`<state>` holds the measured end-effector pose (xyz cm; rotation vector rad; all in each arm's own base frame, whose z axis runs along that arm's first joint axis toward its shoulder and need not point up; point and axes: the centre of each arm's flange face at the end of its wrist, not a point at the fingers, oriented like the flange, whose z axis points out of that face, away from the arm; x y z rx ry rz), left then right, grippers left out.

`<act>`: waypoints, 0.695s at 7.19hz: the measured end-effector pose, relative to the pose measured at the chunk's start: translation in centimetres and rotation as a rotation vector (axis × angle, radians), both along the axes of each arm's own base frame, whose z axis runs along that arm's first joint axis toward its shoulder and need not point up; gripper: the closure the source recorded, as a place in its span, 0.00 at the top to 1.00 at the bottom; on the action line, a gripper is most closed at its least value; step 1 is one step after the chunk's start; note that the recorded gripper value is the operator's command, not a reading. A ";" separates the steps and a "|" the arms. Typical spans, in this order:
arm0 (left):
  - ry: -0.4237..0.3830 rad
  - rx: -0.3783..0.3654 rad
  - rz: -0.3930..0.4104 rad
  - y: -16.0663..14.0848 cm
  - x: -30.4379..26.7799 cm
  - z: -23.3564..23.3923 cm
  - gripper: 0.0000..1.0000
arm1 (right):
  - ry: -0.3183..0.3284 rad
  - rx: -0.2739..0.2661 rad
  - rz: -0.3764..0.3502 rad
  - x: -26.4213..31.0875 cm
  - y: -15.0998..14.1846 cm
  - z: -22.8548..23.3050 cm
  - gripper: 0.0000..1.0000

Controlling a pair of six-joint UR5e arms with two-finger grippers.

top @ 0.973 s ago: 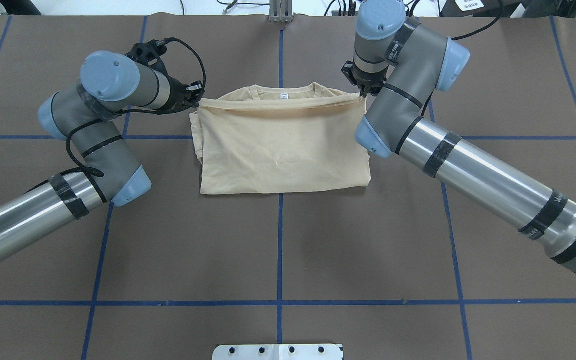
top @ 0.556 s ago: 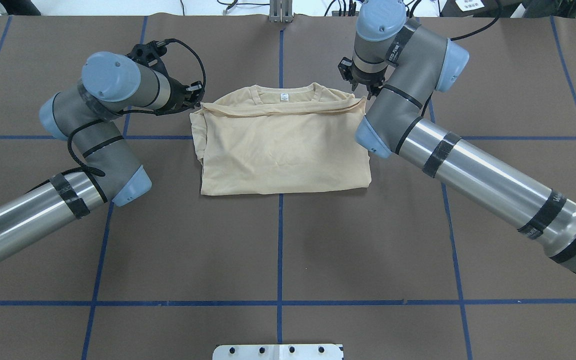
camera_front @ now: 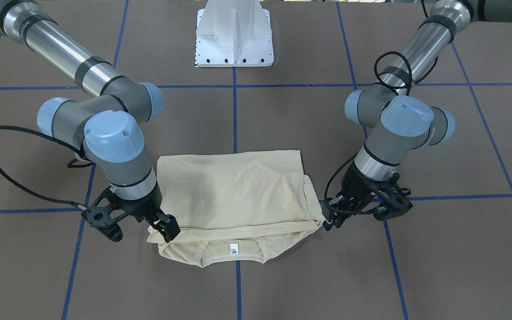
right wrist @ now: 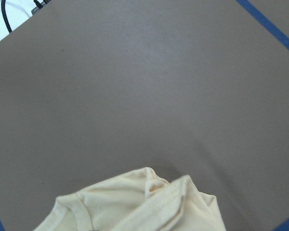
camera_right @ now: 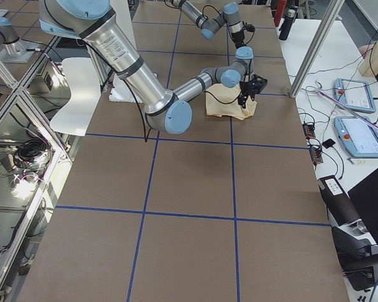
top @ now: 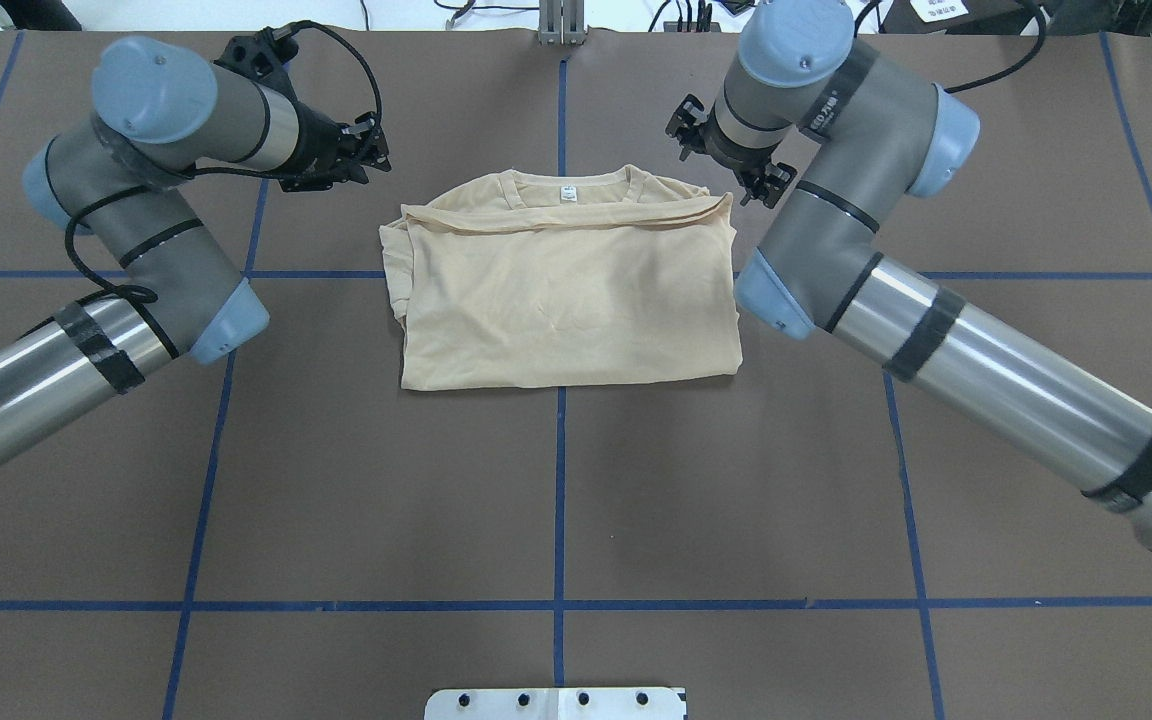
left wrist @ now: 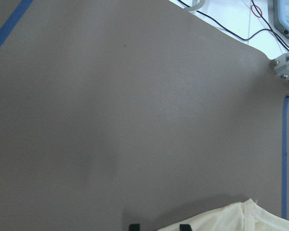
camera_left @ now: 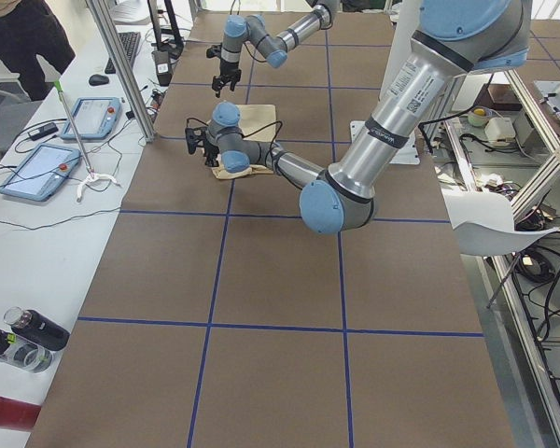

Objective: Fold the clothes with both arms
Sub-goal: 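Move the right gripper to the folded shirt's side edge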

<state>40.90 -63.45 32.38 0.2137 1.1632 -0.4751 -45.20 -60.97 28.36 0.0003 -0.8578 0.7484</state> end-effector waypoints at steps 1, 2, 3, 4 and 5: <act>0.015 -0.008 0.016 -0.4 -1.3 -0.1 0.40 | -0.037 0.000 0.025 0.8 5.3 0.9 0.97; 0.020 -0.012 0.022 -0.6 -1.9 -0.2 0.40 | -0.059 -0.004 0.071 0.5 10.2 1.3 0.97; 0.019 -0.017 0.023 -0.6 -2.1 0.1 0.40 | -0.082 -0.012 0.132 -0.7 14.4 1.2 0.96; 0.016 -0.021 0.025 -0.5 -2.2 0.7 0.40 | -0.097 -0.020 0.190 -2.0 17.1 1.1 0.96; 0.014 -0.024 0.025 -0.5 -2.2 1.1 0.42 | -0.099 -0.024 0.235 -3.1 18.7 1.4 0.96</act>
